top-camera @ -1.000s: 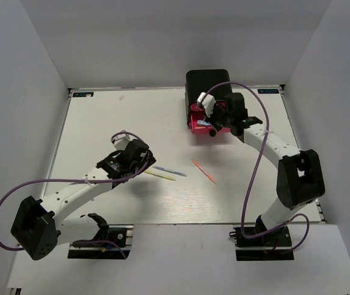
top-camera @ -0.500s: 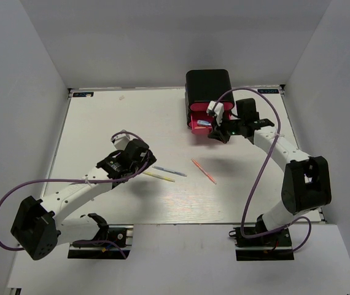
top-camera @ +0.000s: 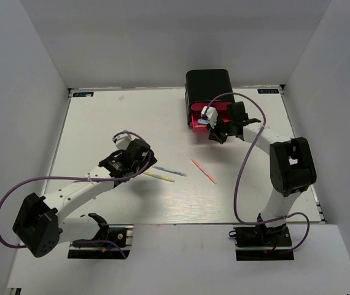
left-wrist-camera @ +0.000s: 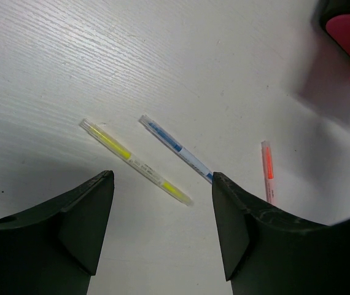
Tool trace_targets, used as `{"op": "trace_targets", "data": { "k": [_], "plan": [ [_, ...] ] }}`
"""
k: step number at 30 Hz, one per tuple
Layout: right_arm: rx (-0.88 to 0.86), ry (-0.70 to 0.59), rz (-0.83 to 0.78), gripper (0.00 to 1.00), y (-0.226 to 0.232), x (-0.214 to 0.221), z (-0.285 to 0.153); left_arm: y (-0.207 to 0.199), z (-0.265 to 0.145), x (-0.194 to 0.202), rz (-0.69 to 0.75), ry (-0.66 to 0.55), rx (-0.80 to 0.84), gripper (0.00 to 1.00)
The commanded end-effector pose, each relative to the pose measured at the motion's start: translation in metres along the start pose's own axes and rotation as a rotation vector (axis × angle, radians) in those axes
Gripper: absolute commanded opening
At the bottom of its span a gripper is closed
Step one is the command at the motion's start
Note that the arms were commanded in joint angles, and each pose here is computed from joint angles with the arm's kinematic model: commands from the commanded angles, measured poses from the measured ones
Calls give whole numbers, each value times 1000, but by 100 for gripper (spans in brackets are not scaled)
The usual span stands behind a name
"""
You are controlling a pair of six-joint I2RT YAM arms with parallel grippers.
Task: Sort the stationery into containers
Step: Close the drawer in the storage box.
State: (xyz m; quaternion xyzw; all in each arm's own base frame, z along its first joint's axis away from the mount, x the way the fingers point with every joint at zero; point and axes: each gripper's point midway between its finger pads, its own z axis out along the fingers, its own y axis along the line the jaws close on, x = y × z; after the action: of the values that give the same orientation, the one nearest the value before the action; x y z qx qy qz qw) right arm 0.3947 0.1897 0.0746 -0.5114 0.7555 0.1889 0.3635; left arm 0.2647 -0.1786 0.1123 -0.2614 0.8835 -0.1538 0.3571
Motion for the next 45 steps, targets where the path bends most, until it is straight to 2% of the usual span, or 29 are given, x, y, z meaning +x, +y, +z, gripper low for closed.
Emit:
{"op": "trace_targets", "data": {
  "k": [1,8,23,34,39,45],
  "plan": [
    [158,-67,-88,0,-41,-35,-6,-3,-2,-4,-2,-8,15,75],
    [278,-142,-161,0,-62,-55,-12,-5,-1,-4,-1,-8,13,75],
    [361,-147,-273,0,-83,-68,7,-9,1,-5,9,-7,11,75],
    [370,-167,-267,0,-60,-54,-8,-11,1,-6,5,-10,18,75],
    [425,-139,-268,0,-75,-48,-6,-13,7,-3,30,1,15,75],
    [455,-156,-261,0,-92,-63,-1,-17,6,-5,31,2,15,75]
  ]
}}
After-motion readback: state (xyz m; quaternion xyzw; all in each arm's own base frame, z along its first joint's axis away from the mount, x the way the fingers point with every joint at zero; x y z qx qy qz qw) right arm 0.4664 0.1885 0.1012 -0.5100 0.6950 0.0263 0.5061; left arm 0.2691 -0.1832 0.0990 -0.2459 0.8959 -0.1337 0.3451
